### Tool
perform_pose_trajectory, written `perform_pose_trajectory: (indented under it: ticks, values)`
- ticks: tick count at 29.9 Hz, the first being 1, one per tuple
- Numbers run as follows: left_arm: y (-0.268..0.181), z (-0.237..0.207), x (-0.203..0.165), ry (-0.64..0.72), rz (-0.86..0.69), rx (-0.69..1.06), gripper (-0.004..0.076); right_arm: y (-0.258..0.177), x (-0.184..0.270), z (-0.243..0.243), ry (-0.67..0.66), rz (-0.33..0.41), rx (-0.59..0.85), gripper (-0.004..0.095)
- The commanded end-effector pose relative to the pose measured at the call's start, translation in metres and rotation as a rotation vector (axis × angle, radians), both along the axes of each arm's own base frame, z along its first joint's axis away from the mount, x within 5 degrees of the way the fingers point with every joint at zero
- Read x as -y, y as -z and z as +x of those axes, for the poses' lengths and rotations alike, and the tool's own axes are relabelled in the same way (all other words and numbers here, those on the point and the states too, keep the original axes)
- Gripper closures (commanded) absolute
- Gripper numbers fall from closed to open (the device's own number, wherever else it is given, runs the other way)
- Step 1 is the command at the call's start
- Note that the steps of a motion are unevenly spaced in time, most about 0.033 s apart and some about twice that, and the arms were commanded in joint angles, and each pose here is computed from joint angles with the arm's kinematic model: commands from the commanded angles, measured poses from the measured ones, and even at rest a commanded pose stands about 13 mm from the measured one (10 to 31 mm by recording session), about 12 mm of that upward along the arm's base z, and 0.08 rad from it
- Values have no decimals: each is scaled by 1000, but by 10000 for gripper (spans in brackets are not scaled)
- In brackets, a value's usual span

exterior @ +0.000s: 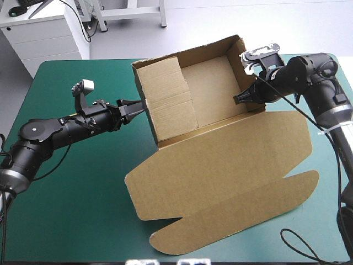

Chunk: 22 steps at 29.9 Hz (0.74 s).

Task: Fold the box

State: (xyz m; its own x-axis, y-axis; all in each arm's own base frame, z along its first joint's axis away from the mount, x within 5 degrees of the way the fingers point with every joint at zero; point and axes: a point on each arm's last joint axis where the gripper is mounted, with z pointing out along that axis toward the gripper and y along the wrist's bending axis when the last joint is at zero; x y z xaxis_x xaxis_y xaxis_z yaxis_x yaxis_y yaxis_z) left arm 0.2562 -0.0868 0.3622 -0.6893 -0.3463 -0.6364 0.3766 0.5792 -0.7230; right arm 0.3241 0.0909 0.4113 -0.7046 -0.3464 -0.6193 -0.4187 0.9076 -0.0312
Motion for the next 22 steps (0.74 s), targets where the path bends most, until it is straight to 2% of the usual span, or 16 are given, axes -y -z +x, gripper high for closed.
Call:
perform_pose_trajectory:
  ticks: [1,14,22]
  values:
    - [-25,-9,4,24,-123,40,263,-25,0,-10,1,60,100,920]
    - [-28,-14,8,95,-183,22,263,-24,2,-10,3,41,90,920]
    - [-24,-9,8,78,-153,45,263,-24,2,-10,4,36,91,920]
